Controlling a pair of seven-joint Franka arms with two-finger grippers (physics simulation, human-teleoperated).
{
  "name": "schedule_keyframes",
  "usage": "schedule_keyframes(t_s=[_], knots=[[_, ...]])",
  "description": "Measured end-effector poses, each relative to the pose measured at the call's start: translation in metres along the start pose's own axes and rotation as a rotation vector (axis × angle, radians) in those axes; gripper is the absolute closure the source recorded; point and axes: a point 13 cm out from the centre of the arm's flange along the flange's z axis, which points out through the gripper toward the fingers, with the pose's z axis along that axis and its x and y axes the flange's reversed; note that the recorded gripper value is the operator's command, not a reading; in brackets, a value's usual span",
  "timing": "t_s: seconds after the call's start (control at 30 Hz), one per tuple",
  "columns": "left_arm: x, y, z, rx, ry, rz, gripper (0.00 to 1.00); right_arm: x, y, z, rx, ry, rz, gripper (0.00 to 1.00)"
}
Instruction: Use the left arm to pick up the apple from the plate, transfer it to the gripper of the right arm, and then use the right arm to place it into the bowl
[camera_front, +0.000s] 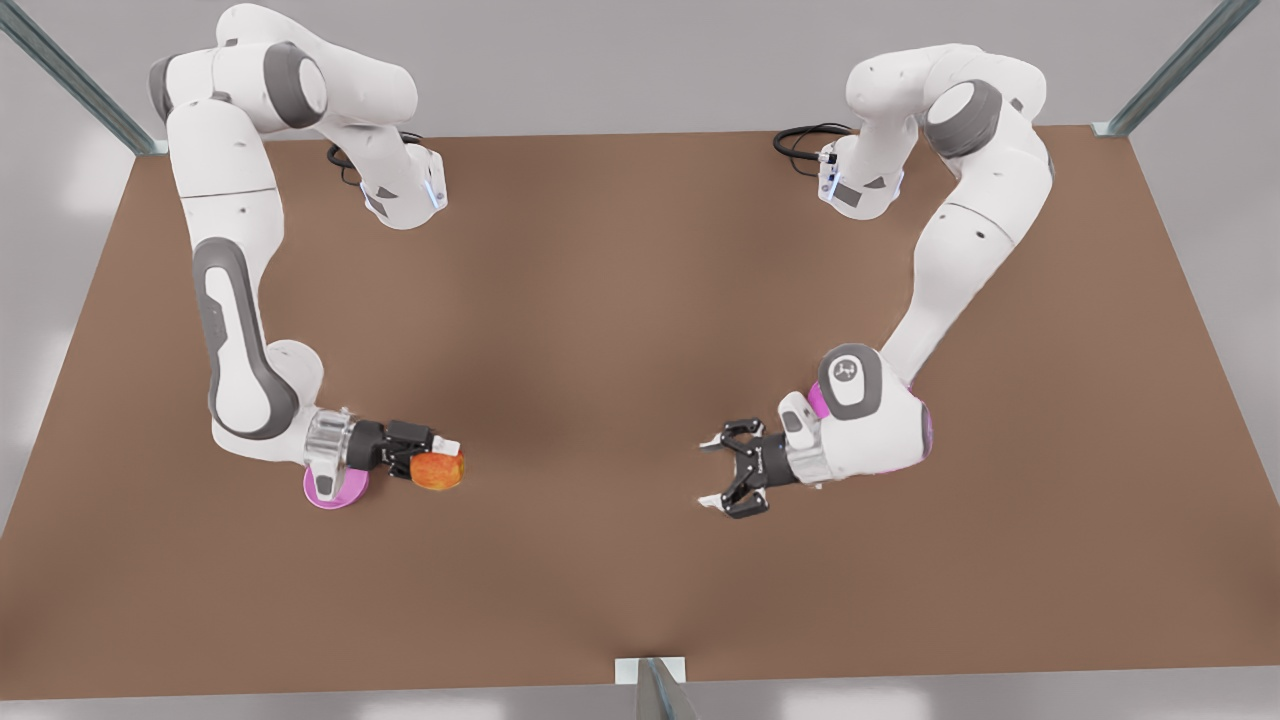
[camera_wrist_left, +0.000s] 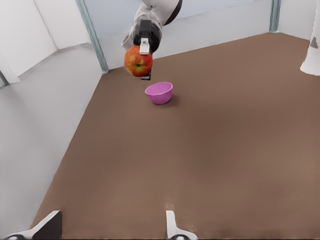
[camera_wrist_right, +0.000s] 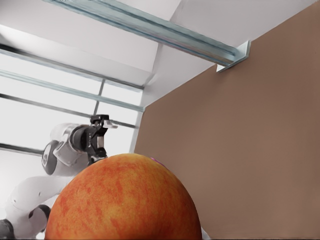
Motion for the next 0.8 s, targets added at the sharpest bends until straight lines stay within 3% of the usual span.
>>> schedule_keyframes(t_s=[0.07, 0.17, 0.23, 0.3, 0.4, 0.5, 0.8], knots=[[-0.006, -0.004, -0.067, 0.094, 0.210, 0.081, 0.00, 0.005, -0.018, -0.030, 0.046, 0.030, -0.020, 0.35], [-0.014, -0.014, -0.177, 0.153, 0.549, 0.046, 0.00, 0.013, -0.043, -0.074, 0.135, 0.090, -0.063, 0.35], [-0.013, -0.027, -0.259, 0.098, 0.831, -0.075, 0.00, 0.018, -0.057, -0.099, 0.196, 0.132, -0.092, 0.35], [-0.022, -0.054, -0.339, -0.010, 0.990, -0.273, 0.00, 0.021, -0.068, -0.118, 0.252, 0.174, -0.122, 0.35], [-0.013, -0.094, -0.385, -0.100, 1.011, -0.528, 0.00, 0.021, -0.087, -0.150, 0.342, 0.216, -0.158, 0.35], [0.001, -0.092, -0.385, -0.152, 0.995, -0.698, 0.00, 0.028, -0.111, -0.164, 0.419, 0.269, -0.181, 0.35], [0.006, -0.094, -0.372, -0.278, 0.979, -1.008, 0.00, 0.026, -0.160, -0.195, 0.641, 0.405, -0.303, 0.35]])
